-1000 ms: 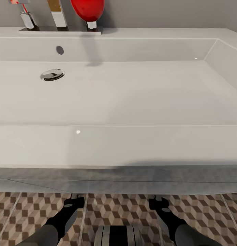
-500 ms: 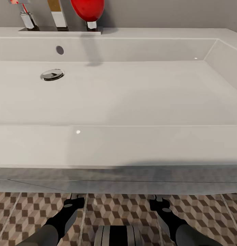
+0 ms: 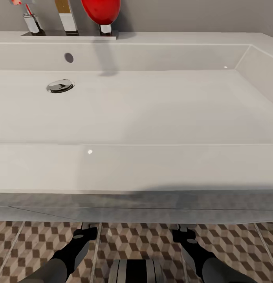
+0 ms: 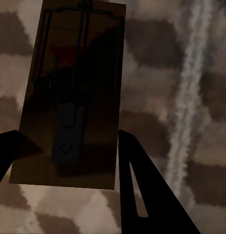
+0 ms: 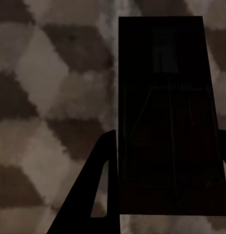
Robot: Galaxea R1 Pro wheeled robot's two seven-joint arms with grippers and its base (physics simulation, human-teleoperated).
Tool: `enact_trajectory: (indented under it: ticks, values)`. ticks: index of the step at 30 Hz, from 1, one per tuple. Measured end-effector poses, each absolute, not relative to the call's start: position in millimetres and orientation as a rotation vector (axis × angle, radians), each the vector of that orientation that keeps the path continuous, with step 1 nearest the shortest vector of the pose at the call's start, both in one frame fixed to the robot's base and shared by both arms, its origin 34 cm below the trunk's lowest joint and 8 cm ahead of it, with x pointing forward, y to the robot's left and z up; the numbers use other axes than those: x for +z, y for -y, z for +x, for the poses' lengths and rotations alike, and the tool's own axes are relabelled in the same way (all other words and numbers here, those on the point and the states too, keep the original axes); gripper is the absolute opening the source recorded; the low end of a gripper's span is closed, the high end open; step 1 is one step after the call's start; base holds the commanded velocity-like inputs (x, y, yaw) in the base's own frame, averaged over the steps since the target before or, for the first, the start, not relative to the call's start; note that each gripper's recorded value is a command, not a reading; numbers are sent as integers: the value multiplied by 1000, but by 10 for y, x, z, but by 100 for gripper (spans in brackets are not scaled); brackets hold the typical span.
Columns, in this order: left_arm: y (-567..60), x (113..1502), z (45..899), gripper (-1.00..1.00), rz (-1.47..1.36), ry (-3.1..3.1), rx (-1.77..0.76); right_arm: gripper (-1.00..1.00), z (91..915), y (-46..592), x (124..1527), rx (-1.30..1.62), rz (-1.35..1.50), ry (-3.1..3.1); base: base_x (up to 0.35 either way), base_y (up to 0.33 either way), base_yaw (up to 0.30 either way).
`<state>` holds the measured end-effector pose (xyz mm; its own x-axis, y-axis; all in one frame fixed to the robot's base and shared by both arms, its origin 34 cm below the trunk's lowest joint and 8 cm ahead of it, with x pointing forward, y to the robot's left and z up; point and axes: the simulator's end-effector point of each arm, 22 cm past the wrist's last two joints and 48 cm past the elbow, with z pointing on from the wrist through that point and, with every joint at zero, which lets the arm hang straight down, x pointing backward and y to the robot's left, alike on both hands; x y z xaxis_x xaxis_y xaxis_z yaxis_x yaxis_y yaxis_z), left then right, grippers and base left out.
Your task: Take the four mousetraps from the cabinet in the bathroom and place them on the bathroom floor. Make sure all four end up on the same floor surface, and ensure that at least two of them are either under or directly next to the same bathroom sink.
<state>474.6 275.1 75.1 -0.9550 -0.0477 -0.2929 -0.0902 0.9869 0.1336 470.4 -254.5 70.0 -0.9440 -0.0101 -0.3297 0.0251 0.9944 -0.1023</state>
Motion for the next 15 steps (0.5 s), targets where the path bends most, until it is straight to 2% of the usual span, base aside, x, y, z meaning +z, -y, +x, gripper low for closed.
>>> enact_trajectory:
  ticks: [15]
  values:
    - [-2748, 726, 4664, -100, -98, -2870, 212, -100, 4689, 2545, 693, -151, 8, -2814, 0, 0, 0]
